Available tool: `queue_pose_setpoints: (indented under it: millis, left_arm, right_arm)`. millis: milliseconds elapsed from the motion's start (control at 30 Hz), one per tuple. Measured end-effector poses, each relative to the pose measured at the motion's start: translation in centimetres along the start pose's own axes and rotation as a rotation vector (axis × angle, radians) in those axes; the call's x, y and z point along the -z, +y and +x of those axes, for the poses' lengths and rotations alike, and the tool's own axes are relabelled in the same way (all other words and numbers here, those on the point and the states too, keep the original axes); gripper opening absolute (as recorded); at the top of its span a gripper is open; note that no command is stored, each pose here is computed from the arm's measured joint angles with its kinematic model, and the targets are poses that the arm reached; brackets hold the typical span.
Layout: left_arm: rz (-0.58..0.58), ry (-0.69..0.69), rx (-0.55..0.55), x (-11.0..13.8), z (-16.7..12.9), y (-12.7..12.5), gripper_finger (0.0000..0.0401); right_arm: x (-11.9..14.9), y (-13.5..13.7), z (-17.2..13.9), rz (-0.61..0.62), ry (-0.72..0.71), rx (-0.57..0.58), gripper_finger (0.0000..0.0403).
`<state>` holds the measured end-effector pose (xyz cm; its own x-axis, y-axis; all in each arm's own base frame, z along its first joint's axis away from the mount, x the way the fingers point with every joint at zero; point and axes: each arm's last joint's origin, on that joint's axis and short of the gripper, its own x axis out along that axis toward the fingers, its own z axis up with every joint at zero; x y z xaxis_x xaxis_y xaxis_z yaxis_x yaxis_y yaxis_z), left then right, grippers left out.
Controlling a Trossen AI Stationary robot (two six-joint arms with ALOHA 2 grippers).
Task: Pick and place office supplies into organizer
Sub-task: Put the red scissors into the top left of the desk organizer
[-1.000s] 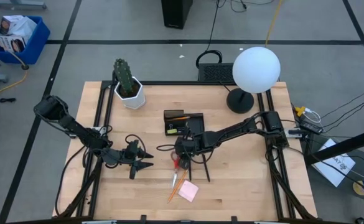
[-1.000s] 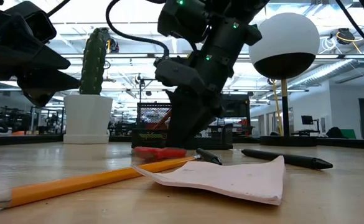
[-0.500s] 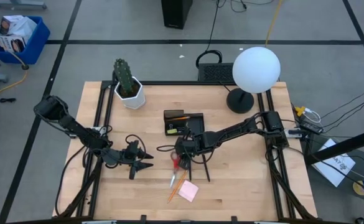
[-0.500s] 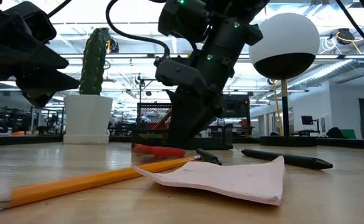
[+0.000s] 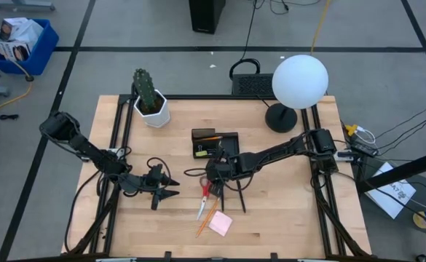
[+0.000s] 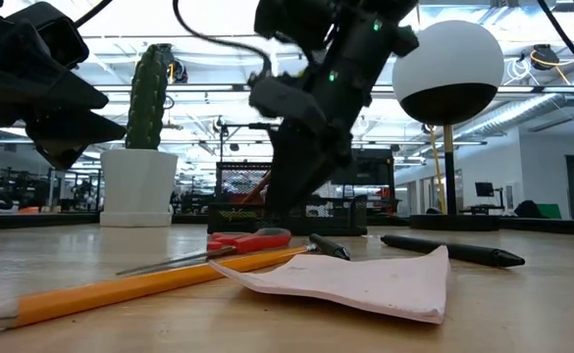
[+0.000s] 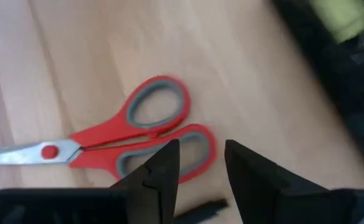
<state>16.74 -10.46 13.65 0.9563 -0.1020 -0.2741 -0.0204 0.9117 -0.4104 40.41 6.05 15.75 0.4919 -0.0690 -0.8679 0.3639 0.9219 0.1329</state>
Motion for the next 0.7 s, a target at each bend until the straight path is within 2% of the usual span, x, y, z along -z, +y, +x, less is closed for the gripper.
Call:
queue_pose_setpoints:
  millis: [200, 467, 700]
  left_arm:
    - [0.000, 0.002, 0.001, 0.0, 0.0, 0.0, 0.0189]
    - [-0.001, 0.001, 0.002, 0.0, 0.0, 0.0, 0.0189]
    - [0.011, 0.000, 0.003, 0.0, 0.0, 0.0, 0.0189]
  right_arm:
    - [0.7, -0.3, -0.3, 0.001, 0.039, 0.090, 0.0121]
    - [0.6, 0.4, 0.1, 0.004, 0.000, 0.062, 0.0121]
    - [1.1, 0.9, -0.1, -0.008, -0.018, 0.102, 0.0121]
